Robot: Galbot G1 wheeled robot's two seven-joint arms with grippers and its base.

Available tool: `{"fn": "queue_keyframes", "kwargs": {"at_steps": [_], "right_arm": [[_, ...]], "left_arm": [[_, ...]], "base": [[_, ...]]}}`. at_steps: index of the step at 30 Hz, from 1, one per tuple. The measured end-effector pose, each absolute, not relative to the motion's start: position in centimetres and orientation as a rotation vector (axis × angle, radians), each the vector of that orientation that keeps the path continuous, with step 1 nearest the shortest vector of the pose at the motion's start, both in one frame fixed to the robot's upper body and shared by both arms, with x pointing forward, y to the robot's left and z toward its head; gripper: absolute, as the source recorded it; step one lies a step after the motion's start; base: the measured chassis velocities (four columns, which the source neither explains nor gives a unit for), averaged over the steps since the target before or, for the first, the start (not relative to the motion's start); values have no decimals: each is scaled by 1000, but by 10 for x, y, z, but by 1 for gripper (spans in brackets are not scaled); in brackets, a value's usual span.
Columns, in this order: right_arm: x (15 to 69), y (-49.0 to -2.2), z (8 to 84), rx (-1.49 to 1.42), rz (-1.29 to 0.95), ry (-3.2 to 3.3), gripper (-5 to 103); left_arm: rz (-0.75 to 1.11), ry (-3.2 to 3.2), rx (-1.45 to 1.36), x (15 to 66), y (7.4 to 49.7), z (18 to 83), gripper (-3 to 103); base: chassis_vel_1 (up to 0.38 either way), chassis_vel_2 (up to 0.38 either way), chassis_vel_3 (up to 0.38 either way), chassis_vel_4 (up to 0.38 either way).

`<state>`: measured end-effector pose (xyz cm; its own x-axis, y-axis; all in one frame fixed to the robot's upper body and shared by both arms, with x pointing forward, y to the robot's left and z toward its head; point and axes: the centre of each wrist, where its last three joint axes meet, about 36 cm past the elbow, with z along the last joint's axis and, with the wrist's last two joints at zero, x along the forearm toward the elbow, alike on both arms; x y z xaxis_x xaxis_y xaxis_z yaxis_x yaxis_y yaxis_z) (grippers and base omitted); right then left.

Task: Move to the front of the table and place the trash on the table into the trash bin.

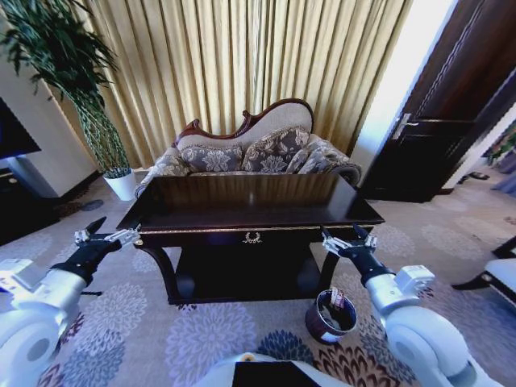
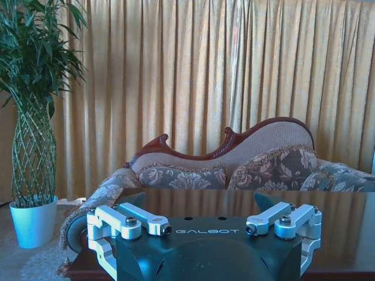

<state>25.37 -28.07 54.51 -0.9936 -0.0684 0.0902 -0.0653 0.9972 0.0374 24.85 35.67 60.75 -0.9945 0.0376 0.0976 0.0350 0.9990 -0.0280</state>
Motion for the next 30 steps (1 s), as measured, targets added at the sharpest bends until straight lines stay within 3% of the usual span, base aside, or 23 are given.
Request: {"fn": "queue_keyframes", "kwargs": {"at_steps": [30], "right_arm": [[251,-281,542,83,-25,-3069,100]], "left_arm": [[46,-3053,-67,250,356,608,100]], "base": [[131,-137,-138,136]]}}
